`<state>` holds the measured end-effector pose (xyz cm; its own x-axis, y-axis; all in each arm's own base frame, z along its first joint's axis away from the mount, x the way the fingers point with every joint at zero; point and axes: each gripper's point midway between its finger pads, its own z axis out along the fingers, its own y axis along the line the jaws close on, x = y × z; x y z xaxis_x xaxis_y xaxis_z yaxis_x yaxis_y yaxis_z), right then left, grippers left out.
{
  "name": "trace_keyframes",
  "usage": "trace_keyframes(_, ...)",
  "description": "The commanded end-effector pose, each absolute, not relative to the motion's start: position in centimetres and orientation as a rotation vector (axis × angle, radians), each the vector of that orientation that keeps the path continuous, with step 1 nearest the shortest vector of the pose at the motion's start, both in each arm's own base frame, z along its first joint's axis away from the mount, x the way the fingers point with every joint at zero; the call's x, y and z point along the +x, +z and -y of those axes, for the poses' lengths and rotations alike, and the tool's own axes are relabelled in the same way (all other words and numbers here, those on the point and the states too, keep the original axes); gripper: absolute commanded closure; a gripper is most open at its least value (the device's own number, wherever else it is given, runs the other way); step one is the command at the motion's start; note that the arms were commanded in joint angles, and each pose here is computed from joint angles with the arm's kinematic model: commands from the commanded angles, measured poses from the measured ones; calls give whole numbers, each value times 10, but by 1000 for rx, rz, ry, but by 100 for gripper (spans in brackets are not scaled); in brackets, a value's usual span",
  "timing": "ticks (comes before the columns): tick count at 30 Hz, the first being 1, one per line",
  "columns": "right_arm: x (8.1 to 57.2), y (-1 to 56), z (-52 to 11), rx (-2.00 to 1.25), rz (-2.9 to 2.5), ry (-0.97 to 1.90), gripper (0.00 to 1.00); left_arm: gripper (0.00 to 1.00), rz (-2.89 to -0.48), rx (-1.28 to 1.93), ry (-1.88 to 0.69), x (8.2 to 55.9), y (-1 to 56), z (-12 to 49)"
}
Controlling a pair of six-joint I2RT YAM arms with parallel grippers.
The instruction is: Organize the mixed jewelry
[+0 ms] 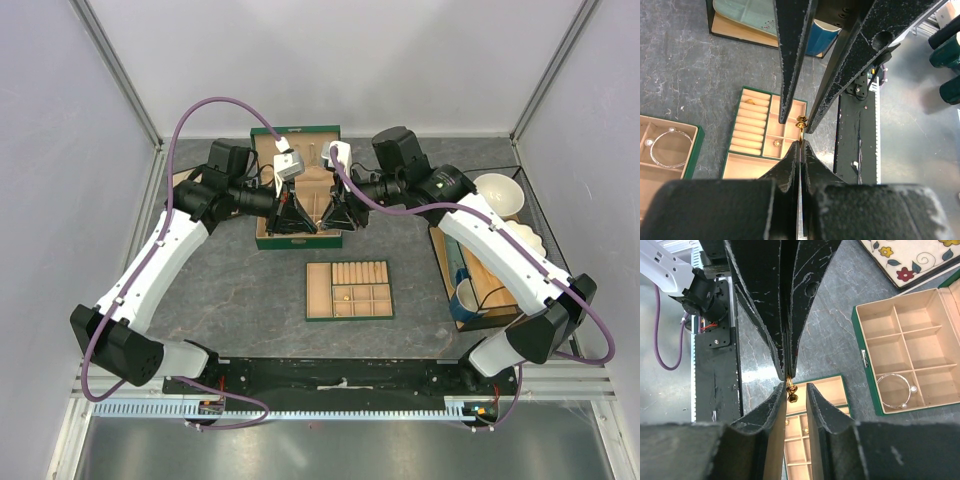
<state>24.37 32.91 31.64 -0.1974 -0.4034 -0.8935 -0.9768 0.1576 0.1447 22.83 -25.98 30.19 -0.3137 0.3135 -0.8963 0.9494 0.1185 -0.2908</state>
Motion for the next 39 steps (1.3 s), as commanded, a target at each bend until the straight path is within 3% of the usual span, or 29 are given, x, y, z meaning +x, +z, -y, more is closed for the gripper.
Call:
trace_keyframes(1, 243, 329, -334, -1348, -1653, 1012, 74, 98, -1651, 1271, -1166, 229, 316, 262)
trace_keyframes(10, 242, 320, -335, -1349, -1688, 994, 100, 98, -1642, 1271, -1160, 229, 319, 261)
trace_keyframes(16, 242, 317, -329, -1345, -1707, 963, 100, 97, -1633, 1243, -1133, 232, 325, 260)
trace_keyframes(19, 247, 315, -323, -1323, -1725, 905, 100, 67, -1617, 1199, -1088, 238, 333, 255)
trace_keyframes(23, 256, 307, -312, -1269, -1779, 823, 100, 41, -1587, 1094, -1007, 252, 348, 242)
trace_keyframes(30, 295, 266, -290, -964, -1962, 613, 100, 40, -1692, 621, -633, 318, 345, 183)
trace_keyframes(39, 320, 205, -249, -528, -2162, 453, 100, 38, -1816, 312, -299, 349, 308, 124)
